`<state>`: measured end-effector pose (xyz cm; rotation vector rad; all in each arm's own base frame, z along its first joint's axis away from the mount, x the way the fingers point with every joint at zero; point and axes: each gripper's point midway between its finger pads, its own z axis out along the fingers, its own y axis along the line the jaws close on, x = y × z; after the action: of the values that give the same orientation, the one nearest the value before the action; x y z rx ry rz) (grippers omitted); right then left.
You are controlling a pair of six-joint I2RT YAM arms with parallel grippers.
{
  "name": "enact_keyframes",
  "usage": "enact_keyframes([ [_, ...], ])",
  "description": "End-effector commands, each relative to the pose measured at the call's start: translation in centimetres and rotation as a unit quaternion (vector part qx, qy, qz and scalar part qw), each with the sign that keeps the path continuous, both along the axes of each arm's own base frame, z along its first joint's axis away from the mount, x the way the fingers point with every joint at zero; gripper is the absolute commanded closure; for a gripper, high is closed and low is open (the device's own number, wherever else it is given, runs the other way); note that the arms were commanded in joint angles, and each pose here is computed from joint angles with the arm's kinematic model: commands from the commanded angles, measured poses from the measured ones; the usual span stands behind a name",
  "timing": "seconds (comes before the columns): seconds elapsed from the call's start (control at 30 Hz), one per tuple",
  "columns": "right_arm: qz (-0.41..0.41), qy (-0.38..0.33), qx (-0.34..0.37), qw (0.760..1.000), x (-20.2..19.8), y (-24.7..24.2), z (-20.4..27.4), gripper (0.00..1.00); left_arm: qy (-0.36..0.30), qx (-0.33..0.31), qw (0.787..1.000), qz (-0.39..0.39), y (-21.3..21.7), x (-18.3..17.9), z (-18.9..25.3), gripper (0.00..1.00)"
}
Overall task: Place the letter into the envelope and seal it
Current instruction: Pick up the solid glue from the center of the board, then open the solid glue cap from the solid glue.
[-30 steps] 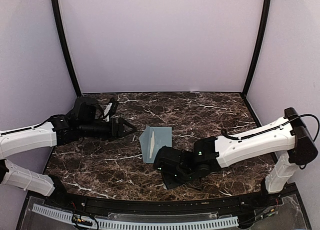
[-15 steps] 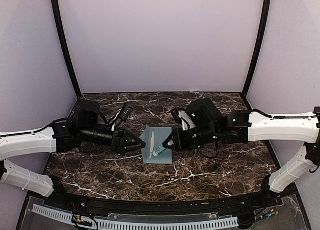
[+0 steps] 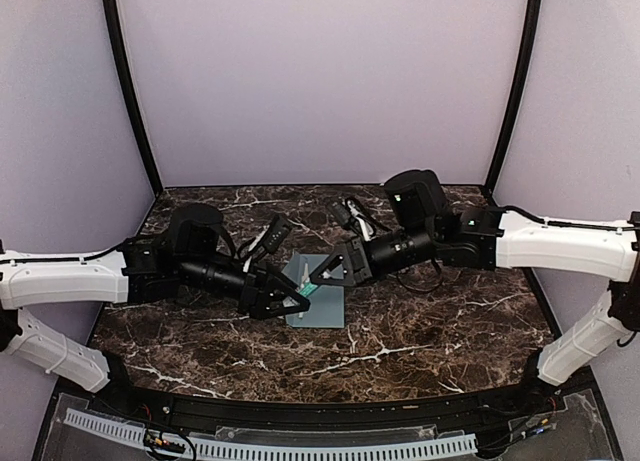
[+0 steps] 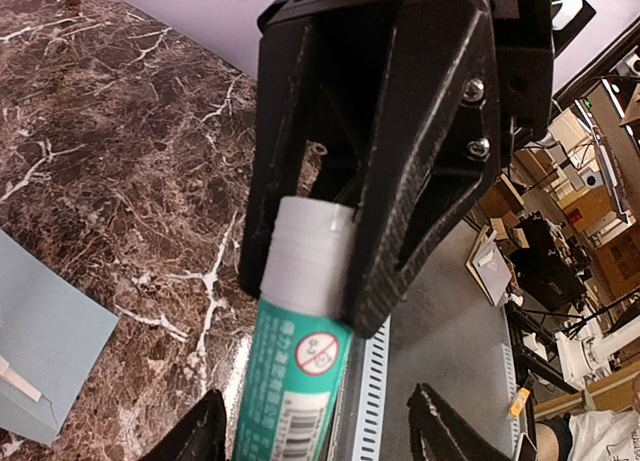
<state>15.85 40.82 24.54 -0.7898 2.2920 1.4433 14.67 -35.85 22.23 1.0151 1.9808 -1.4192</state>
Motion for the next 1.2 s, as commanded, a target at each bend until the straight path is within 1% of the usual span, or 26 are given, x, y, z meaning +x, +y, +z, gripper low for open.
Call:
enact_keyframes([
  [0.0,0.036,-0.023,0.055,0.998,-0.2,0.9,3.3,0.86,-0.022,-0.032,0.999,-0.038,-1.5,-1.0,2.5,0.44],
  [0.1,0.046,-0.019,0.056,0.997,-0.4,1.0,3.2,0.86,-0.024,-0.033,0.998,-0.040,-1.8,-1.0,2.5,0.49],
  [0.17,0.049,-0.018,0.055,0.997,-0.5,1.0,3.1,0.86,-0.024,-0.035,0.998,-0.038,-1.9,-1.0,2.6,0.56],
  [0.2,0.049,-0.017,0.052,0.997,-0.5,1.0,2.9,0.86,-0.026,-0.038,0.998,-0.038,-1.9,-1.0,2.7,0.61],
  [0.23,0.048,-0.018,0.050,0.997,-0.4,1.0,2.8,0.86,-0.025,-0.039,0.998,-0.035,-1.9,-0.9,2.8,0.64],
  [0.27,0.047,-0.019,0.048,0.998,-0.4,0.9,2.8,0.86,-0.025,-0.041,0.998,-0.034,-1.9,-0.9,2.9,0.69],
  [0.3,0.046,-0.019,0.047,0.998,-0.4,0.9,2.8,0.86,-0.025,-0.041,0.998,-0.033,-1.9,-0.8,2.9,0.72],
  [0.33,0.046,-0.020,0.047,0.998,-0.4,0.9,2.8,0.85,-0.024,-0.040,0.998,-0.031,-2.0,-0.8,2.8,0.78],
  [0.37,0.045,-0.019,0.047,0.998,-0.3,0.8,2.8,0.82,-0.023,-0.038,0.999,-0.031,-2.0,-0.7,2.7,0.81],
  [0.43,0.040,-0.020,0.049,0.998,-0.2,0.7,3.0,0.67,-0.020,-0.037,0.999,-0.031,-2.0,-0.8,2.6,0.91],
  [0.5,0.032,-0.020,0.054,0.998,0.0,0.6,3.3,0.54,-0.023,-0.041,0.998,-0.030,-2.0,-0.8,2.8,0.98],
  [0.53,0.027,-0.019,0.058,0.998,0.1,0.4,3.4,0.49,-0.022,-0.043,0.998,-0.029,-2.0,-0.8,2.7,0.99],
  [0.57,0.022,-0.019,0.062,0.998,0.3,0.3,3.6,0.47,-0.026,-0.049,0.998,-0.028,-1.9,-0.8,3.0,1.00],
  [0.63,0.010,-0.016,0.069,0.997,0.6,0.1,3.7,0.45,-0.028,-0.058,0.998,-0.028,-1.9,-0.9,3.3,1.00],
  [0.7,0.003,-0.011,0.079,0.997,0.7,-0.1,4.0,0.46,-0.025,-0.059,0.998,-0.025,-1.9,-0.8,3.3,1.00],
  [0.8,0.001,-0.005,0.088,0.996,0.7,0.0,4.1,0.51,-0.019,-0.057,0.998,-0.028,-2.1,-0.8,3.1,1.00],
  [0.87,0.002,-0.002,0.093,0.996,0.6,-0.1,4.2,0.57,-0.018,-0.056,0.998,-0.028,-2.1,-0.8,3.0,1.00],
  [1.1,0.007,-0.006,0.107,0.994,0.3,-0.1,5.0,0.70,-0.013,-0.055,0.998,-0.028,-2.2,-0.7,2.9,1.00],
  [1.17,0.012,-0.004,0.109,0.994,0.1,-0.1,5.1,0.75,-0.011,-0.053,0.998,-0.025,-2.3,-0.7,2.7,1.00],
])
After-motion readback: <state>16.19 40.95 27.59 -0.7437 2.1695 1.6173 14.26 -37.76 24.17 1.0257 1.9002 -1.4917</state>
